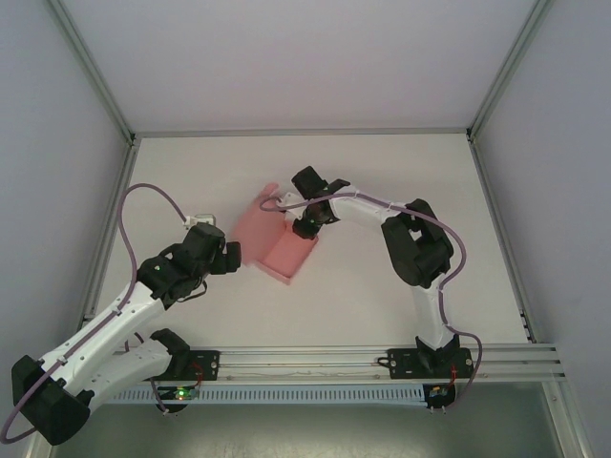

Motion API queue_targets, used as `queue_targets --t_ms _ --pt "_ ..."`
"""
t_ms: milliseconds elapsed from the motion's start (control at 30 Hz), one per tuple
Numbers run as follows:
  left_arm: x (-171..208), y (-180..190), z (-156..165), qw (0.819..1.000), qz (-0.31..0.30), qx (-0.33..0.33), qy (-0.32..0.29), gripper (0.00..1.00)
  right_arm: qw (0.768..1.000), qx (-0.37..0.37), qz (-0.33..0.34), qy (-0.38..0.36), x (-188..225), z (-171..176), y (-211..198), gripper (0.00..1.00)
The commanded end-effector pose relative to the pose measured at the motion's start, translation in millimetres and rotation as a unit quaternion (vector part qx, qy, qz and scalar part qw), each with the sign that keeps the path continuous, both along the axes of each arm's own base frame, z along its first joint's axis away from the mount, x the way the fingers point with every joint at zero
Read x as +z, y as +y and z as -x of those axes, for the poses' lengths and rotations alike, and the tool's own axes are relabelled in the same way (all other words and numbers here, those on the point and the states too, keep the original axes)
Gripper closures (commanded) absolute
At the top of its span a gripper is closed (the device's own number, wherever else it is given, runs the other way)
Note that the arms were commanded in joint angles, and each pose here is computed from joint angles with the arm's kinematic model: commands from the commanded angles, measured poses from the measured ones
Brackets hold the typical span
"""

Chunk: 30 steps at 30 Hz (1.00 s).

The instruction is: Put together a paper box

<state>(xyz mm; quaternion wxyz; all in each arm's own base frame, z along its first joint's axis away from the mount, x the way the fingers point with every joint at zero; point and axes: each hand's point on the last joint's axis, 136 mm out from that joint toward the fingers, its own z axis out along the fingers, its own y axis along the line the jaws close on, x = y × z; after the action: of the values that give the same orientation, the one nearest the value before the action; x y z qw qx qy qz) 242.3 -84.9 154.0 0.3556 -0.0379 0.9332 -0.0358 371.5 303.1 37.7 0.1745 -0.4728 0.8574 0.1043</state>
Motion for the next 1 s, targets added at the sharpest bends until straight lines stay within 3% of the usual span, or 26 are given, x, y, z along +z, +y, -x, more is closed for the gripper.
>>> queue_targets --t_ms 0,100,233,467,533,667,800,867,967 --pt "-1.5 3.1 -1.5 1.000 0.008 0.020 -0.004 0.00 0.996 -0.084 0.020 -0.020 -1.0 -8.9 -11.5 0.91" --pt "-3.3 3.2 -2.7 1.000 0.011 0.028 -0.005 0.00 0.980 -0.194 0.023 -0.031 1.1 -10.8 -31.0 0.98" --pt "-3.6 1.0 -5.5 0.999 0.022 0.035 -0.008 0.00 0.939 -0.339 0.018 -0.047 2.2 3.5 -60.3 1.00" --pt "0.4 -19.0 -16.8 0.998 0.052 0.005 -0.017 0.00 0.895 -0.444 0.022 -0.038 -3.7 46.8 -70.8 0.97" --pt "1.0 -27.5 -21.7 0.998 0.063 -0.008 -0.019 0.00 0.884 -0.465 0.015 -0.052 -1.7 56.5 -71.4 0.88" --pt "-1.5 -48.5 -29.7 0.996 0.080 -0.049 -0.013 0.00 0.862 -0.501 -0.023 -0.074 6.8 67.7 -69.9 0.84" --pt "-0.2 -55.6 -35.7 0.995 0.062 -0.077 -0.008 0.00 0.860 -0.501 -0.058 -0.075 13.9 71.7 -62.3 0.70" --pt "1.5 -59.0 -39.8 0.994 0.054 -0.092 -0.014 0.00 0.860 -0.499 -0.067 -0.087 22.1 71.4 -63.0 0.69" --pt "5.9 -68.4 -46.1 0.991 0.050 -0.122 -0.022 0.00 0.865 -0.480 -0.093 -0.111 43.7 69.4 -59.7 0.56"
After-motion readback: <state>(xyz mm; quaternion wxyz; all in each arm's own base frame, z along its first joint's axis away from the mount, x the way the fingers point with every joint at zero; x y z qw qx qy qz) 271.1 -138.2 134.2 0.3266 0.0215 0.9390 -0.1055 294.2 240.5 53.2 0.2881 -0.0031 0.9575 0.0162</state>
